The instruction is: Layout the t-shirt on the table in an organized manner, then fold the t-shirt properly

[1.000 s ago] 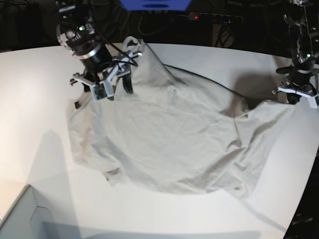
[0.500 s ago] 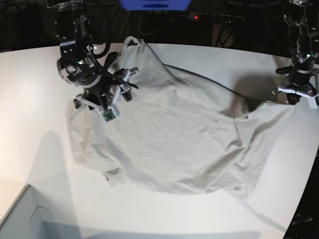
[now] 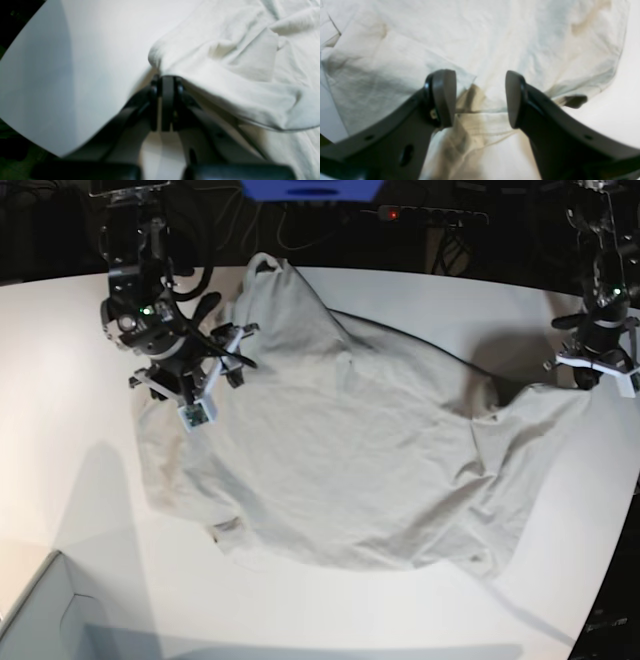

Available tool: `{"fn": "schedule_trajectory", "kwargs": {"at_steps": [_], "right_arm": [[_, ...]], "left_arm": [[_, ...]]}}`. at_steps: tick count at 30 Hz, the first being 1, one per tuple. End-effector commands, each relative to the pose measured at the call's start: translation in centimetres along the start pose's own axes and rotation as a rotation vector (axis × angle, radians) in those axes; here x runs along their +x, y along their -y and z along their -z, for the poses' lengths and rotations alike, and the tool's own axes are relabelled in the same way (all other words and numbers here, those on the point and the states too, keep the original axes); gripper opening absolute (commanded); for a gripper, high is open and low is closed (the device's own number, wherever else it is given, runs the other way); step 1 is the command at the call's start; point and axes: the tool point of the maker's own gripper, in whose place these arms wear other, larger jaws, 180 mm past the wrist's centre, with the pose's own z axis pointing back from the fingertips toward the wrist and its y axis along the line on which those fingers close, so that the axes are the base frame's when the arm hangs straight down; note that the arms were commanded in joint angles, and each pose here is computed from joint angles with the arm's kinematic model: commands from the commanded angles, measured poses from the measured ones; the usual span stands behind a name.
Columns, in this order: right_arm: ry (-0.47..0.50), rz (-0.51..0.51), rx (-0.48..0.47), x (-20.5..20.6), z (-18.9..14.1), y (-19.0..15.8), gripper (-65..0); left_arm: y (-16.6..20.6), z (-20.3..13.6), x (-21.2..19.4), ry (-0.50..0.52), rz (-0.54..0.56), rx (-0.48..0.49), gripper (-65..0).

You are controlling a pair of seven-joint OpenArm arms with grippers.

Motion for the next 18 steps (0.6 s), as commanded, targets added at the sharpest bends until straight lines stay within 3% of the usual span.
{"fn": "schedule_trajectory", "kwargs": {"at_steps": [1,7,18], "right_arm": [[0.033,-0.007,0.019,1.0,0.0,-0.3,-33.1],[-0.003,0.005,0.036,-0.3,0.9,-0.5,-33.1],[0.011,-0.07,0.143,0.5,1.1,-2.7,-33.5]], "left_arm": [[-0.2,0.0,1.8,0.051,0.011,0.0,-65.0],[-0.2,0.0,1.8,0.055,0.011,0.0,-65.0],[-0.2,0.0,1.9,0.056,0.011,0.0,-65.0]]}}
